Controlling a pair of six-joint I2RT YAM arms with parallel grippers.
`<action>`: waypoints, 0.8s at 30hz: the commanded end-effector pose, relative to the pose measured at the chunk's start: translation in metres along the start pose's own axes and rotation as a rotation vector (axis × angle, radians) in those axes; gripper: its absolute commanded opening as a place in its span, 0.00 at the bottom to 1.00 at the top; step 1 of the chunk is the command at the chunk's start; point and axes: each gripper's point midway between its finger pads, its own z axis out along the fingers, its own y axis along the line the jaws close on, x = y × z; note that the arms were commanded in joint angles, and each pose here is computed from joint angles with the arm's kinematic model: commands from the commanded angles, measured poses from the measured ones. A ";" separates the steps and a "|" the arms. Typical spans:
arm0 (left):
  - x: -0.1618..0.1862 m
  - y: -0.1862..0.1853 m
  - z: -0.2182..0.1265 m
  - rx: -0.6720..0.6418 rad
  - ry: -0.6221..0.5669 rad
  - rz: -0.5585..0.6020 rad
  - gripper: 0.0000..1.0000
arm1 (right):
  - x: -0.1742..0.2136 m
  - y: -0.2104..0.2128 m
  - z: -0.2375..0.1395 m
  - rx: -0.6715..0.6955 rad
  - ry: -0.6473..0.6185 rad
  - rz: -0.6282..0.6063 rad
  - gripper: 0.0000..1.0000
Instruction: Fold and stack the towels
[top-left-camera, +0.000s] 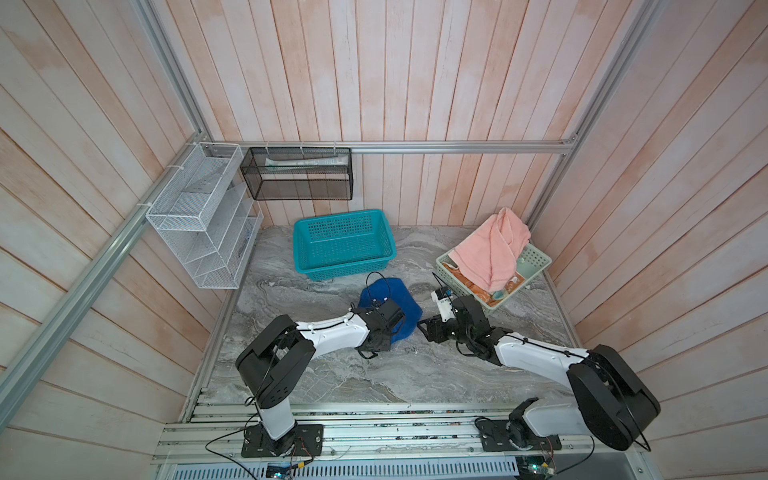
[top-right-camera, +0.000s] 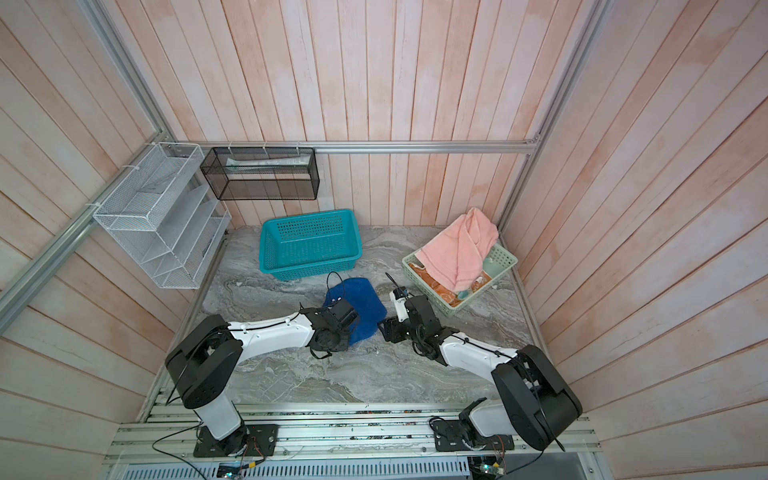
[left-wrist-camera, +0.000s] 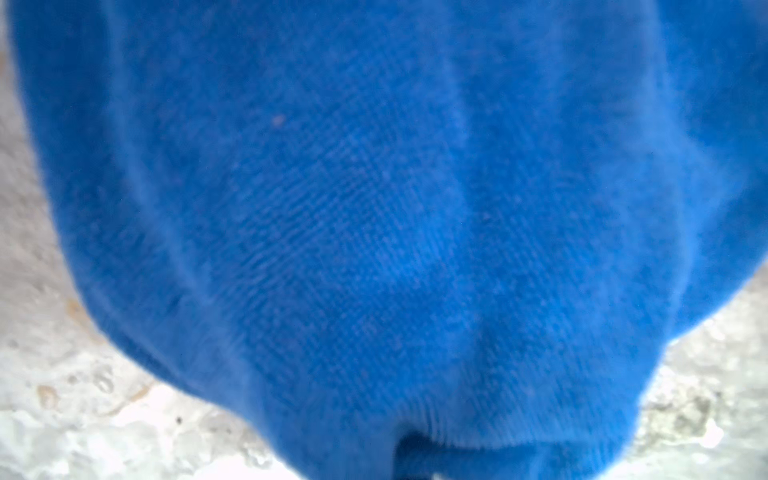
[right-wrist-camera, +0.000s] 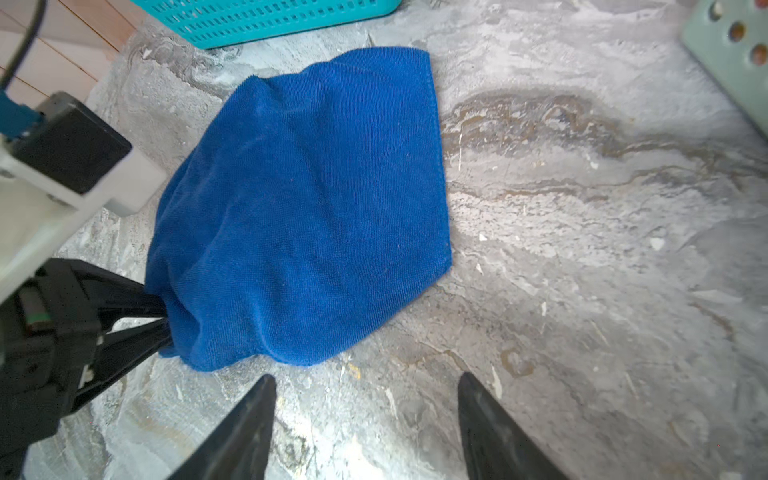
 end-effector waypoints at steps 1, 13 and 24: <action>-0.012 -0.013 -0.030 0.058 -0.030 0.056 0.00 | -0.001 -0.004 -0.005 -0.007 -0.016 -0.006 0.69; -0.152 -0.055 -0.188 0.309 -0.429 0.157 0.00 | -0.047 0.002 -0.023 -0.057 -0.136 -0.023 0.69; -0.198 -0.037 -0.200 0.463 -0.511 0.068 0.00 | -0.047 0.043 -0.004 -0.245 -0.129 -0.094 0.70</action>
